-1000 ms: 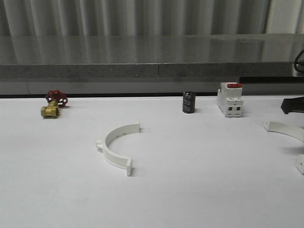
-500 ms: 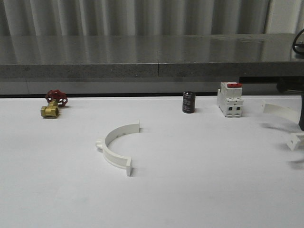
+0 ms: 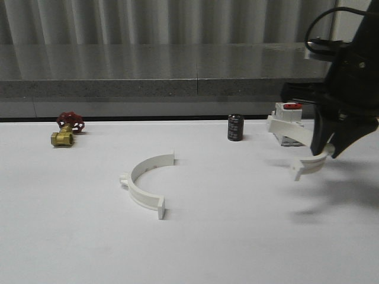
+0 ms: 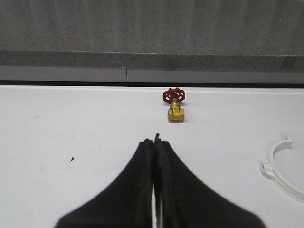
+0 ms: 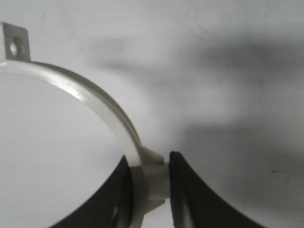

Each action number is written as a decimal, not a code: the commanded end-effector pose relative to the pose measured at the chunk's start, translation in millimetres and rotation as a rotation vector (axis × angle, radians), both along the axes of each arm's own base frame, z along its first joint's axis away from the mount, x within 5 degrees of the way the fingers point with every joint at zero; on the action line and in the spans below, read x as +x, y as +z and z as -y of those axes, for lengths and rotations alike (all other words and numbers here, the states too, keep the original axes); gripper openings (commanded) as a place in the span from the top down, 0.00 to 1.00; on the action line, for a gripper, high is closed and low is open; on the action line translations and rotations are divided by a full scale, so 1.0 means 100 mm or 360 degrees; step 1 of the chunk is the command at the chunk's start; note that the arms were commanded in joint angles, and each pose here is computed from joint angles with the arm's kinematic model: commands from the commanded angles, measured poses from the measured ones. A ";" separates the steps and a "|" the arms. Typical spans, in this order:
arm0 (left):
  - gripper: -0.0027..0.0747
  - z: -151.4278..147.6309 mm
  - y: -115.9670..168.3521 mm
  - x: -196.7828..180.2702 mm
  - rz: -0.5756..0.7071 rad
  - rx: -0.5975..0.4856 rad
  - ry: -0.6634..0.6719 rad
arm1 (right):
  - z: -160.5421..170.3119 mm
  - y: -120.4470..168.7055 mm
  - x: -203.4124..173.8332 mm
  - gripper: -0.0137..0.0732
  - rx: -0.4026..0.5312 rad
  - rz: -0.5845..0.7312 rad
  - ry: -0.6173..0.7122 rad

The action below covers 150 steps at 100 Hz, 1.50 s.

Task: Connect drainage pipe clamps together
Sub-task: 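Carry the held clamp half toward the first half and lower it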

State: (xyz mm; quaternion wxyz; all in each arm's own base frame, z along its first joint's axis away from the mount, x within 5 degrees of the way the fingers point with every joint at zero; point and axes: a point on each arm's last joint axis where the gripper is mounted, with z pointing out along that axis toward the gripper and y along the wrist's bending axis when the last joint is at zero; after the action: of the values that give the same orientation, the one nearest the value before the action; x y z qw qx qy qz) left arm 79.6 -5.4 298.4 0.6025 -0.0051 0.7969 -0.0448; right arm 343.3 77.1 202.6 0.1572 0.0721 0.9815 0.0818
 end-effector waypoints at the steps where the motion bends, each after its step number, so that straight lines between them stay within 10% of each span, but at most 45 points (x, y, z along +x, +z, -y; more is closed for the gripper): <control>1: 0.99 0.00 0.17 0.01 0.0164 -0.0012 0.0002 | -0.15 0.28 0.01 0.73 0.0033 0.0208 -0.0005; 150: 0.99 0.00 0.17 0.01 0.0164 -0.0012 0.0002 | -1.44 -0.02 0.24 0.73 0.0007 0.0153 0.0051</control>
State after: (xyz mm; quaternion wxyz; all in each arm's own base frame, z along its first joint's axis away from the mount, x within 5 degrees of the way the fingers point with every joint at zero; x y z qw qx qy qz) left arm 79.6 -5.4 298.4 0.6025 -0.0051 0.7969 -0.0448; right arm 363.4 219.3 165.7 0.1501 0.0561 0.9852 0.0603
